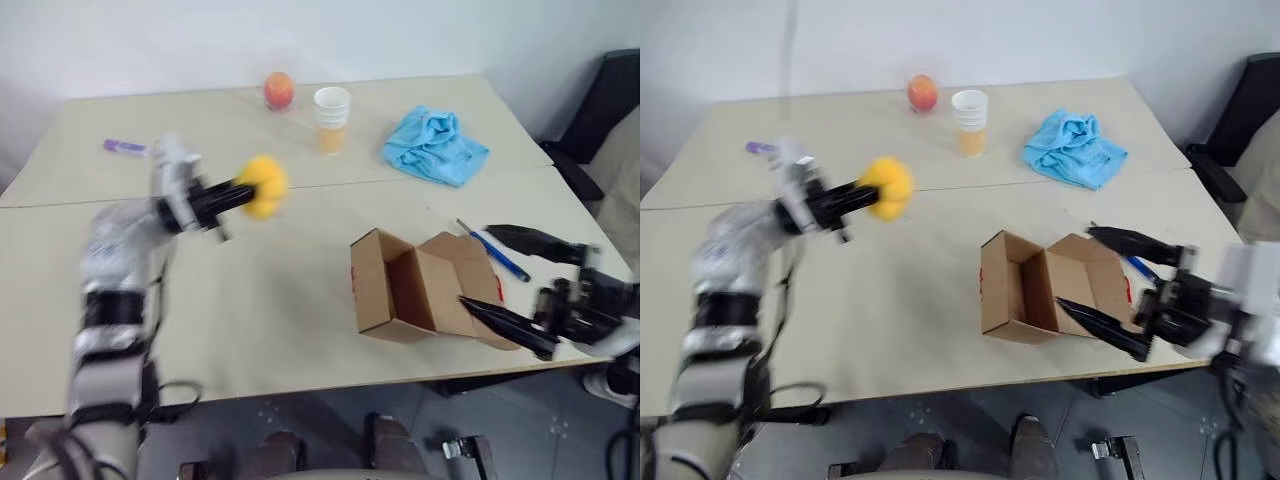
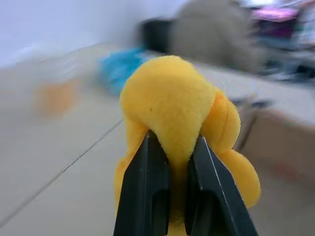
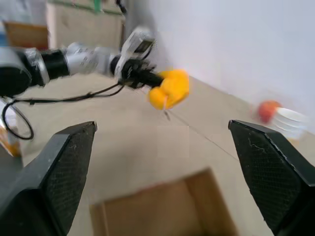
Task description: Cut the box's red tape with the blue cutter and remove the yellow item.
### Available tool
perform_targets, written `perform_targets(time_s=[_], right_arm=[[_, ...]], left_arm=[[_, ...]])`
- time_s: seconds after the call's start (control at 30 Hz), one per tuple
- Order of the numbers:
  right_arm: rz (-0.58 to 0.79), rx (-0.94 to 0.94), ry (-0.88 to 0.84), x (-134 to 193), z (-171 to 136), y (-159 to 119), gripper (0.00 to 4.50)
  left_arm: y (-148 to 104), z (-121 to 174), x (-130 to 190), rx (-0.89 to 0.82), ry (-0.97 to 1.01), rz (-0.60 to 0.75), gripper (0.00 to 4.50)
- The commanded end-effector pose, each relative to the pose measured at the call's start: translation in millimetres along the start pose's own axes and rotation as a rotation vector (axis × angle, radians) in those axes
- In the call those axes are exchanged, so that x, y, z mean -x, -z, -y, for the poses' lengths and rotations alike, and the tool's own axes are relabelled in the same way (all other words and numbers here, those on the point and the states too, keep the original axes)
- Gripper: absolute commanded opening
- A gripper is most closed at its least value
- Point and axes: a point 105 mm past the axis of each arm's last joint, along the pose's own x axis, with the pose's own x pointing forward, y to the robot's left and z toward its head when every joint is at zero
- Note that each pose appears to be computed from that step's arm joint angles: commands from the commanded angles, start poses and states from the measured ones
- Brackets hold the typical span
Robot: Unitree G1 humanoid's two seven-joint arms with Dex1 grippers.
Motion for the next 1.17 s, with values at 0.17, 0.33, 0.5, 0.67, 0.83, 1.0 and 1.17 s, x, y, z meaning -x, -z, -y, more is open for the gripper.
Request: perform_targets(time_s=[0.17, 0.33, 0.5, 0.67, 0.83, 1.0, 1.17], right_arm=[[0.062, -0.02, -0.173, -33.0, -3.8, 18.3, 4.5], [0.054, 0.018, -0.193, -33.0, 3.6, 25.7, 4.5], [0.04, 0.024, -0.153, -24.4, 13.2, 27.9, 4.5], [0.016, 0.021, -0.129, -7.1, 19.6, 28.2, 4.5], [-0.025, 0.02, -0.125, 12.2, 20.4, 29.6, 4.5], [-0.095, 0.047, -0.141, 31.5, 16.4, 33.7, 4.5], [-0.186, 0.083, -0.116, 56.0, 10.8, 47.6, 4.5]], left_arm=[[26.6, -5.3, 115.8, 0.024, -0.388, -0.064, 0.0], [43.5, 5.4, 133.6, 0.14, -0.419, -0.09, 1.52], [35.4, 12.1, 122.9, 0.14, -0.354, -0.097, 3.11], [10.3, 7.4, 137.1, 0.005, -0.39, -0.114, 4.46], [14.9, 22.3, 168.9, -0.034, -0.338, -0.253, 4.46], [35.9, 41.4, 195.9, -0.115, -0.319, -0.45, 4.46], [52.3, 47.2, 196.7, -0.148, -0.387, -0.43, 4.46]])
